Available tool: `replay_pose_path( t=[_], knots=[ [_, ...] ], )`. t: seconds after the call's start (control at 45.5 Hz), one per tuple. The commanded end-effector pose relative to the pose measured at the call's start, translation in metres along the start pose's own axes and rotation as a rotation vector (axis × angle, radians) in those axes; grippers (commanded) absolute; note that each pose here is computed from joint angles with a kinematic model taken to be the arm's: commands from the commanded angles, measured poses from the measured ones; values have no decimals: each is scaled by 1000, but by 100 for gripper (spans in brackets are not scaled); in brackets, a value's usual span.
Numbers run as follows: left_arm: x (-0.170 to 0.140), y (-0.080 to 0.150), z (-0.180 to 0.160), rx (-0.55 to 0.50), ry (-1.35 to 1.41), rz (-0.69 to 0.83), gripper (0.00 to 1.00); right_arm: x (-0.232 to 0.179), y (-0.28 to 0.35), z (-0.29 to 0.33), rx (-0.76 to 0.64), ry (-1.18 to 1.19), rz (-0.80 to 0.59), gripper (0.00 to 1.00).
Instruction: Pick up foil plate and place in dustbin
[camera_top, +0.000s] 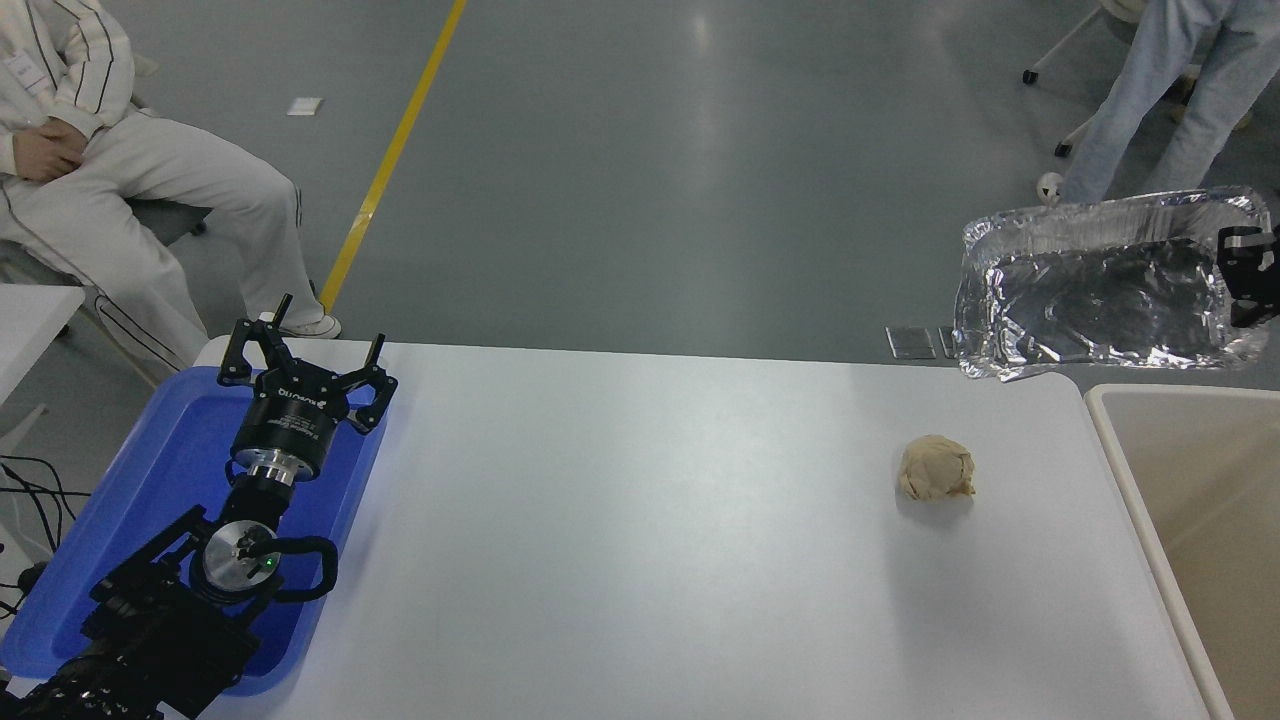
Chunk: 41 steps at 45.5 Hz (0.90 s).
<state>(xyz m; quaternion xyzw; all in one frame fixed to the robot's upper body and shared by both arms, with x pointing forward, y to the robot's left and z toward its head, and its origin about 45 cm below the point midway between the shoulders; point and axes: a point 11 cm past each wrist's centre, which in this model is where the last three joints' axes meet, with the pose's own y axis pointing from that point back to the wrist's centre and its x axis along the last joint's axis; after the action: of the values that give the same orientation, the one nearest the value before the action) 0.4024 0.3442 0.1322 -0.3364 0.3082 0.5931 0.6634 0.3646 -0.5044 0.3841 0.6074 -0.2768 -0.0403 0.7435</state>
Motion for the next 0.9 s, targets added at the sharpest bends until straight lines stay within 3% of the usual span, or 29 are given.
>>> replay_pose_path(
  t=[0.0, 0.308, 0.879],
  knots=[
    [0, 0, 0, -1, 0, 0, 100, -3, -20, 75, -108, -112, 15, 0],
    [0, 0, 0, -1, 0, 0, 100, -6, -42, 131, -256, -155, 35, 0],
    [0, 0, 0, 2, -1, 0, 100, -45, -104, 195, -312, -298, 60, 0]
  ],
)
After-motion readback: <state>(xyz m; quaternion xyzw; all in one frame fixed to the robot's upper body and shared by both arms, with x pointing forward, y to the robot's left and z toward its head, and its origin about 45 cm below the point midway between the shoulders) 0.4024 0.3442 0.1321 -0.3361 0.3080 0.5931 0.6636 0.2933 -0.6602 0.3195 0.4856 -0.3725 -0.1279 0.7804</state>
